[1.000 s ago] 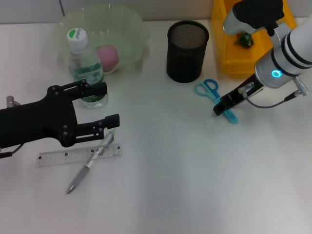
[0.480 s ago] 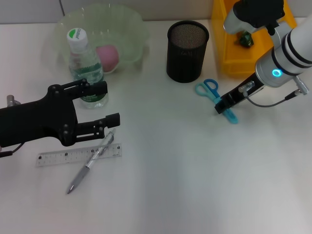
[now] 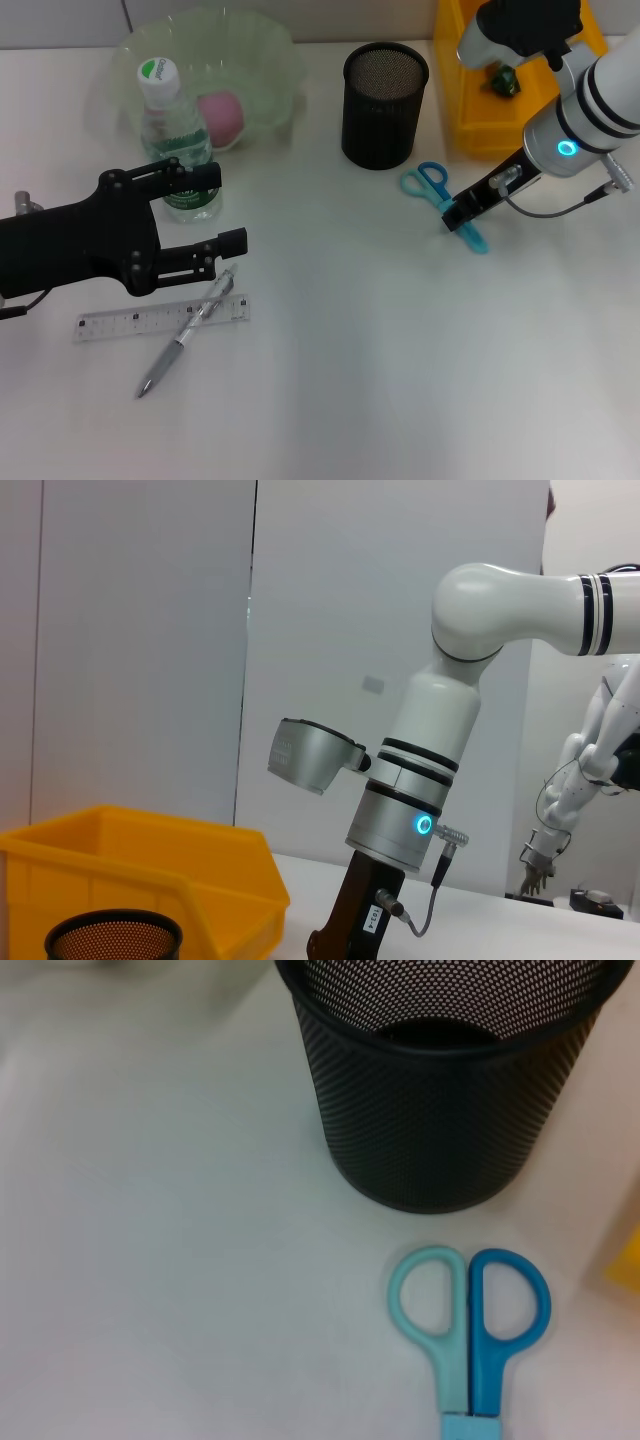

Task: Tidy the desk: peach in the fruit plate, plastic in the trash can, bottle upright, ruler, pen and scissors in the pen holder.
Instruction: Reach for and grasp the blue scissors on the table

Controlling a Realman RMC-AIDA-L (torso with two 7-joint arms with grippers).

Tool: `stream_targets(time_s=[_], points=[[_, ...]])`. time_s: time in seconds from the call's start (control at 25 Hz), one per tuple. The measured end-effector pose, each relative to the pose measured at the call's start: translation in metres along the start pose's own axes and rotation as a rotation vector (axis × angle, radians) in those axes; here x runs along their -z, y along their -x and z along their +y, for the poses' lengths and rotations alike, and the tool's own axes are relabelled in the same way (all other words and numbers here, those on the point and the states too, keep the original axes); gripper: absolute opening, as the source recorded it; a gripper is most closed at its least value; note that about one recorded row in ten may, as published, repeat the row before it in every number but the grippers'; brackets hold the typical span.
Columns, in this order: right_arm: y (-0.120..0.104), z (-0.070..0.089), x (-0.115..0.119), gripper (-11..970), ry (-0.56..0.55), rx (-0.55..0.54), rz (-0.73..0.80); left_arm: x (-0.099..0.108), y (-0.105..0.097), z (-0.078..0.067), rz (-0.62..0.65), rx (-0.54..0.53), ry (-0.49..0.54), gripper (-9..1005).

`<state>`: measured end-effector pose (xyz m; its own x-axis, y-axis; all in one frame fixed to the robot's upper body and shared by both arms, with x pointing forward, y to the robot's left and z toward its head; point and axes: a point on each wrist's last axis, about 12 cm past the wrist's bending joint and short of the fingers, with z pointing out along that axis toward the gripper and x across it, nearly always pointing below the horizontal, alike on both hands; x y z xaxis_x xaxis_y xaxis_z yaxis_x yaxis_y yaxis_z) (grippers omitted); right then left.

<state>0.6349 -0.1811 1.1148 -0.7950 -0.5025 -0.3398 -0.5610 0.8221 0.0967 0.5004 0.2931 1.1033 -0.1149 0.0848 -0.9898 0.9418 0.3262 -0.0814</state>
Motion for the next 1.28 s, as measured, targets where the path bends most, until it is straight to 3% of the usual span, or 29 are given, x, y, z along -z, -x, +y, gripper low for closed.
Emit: stream_targets(time_s=[1.28], points=[[0.0022,0.0046,-0.0039,263,-0.01,0.029,0.014,-0.0001,-0.0006,-0.0003,0.0,-0.01,0.003,788]])
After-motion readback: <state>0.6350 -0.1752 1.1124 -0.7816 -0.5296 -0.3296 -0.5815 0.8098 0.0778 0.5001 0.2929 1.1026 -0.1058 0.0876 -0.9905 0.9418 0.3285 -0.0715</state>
